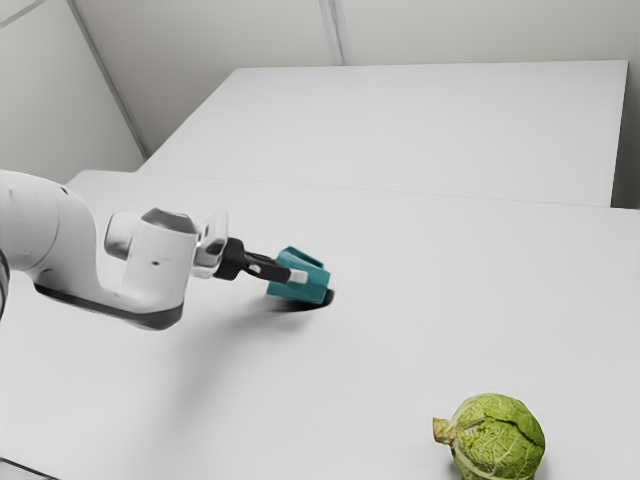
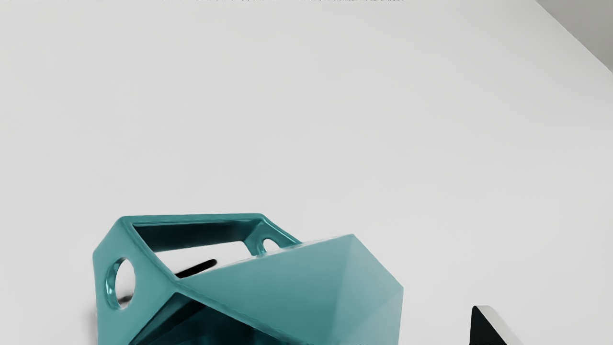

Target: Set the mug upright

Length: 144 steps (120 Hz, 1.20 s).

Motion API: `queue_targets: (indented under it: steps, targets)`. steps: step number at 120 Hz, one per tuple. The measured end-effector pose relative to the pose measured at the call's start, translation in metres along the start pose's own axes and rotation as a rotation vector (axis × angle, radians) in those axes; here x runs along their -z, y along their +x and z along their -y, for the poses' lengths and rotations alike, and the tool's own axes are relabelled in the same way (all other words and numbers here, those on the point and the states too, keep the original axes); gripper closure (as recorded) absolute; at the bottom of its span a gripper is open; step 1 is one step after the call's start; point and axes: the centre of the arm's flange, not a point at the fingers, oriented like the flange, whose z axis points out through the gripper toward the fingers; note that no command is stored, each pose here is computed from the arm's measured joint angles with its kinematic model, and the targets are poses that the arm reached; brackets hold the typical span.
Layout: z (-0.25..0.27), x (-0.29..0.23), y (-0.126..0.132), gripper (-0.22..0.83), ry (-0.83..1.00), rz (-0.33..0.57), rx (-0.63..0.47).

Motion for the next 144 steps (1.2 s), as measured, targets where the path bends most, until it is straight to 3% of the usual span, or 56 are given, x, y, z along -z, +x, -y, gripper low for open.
queue_targets:
  steps: [40,68,104,118,144]
  targets:
    - [-0.014,-0.011,0.009,0.68,0.005,-0.027,-0.006]
    - [-0.016,-0.011,0.013,0.76,0.024,-0.035,-0.006]
    - [-0.029,-0.004,0.028,0.78,0.045,-0.048,-0.034]
    - [-0.034,0.009,0.049,0.78,0.054,0.04,-0.163]
    - [-0.056,0.035,0.073,0.79,0.085,0.362,-0.4]
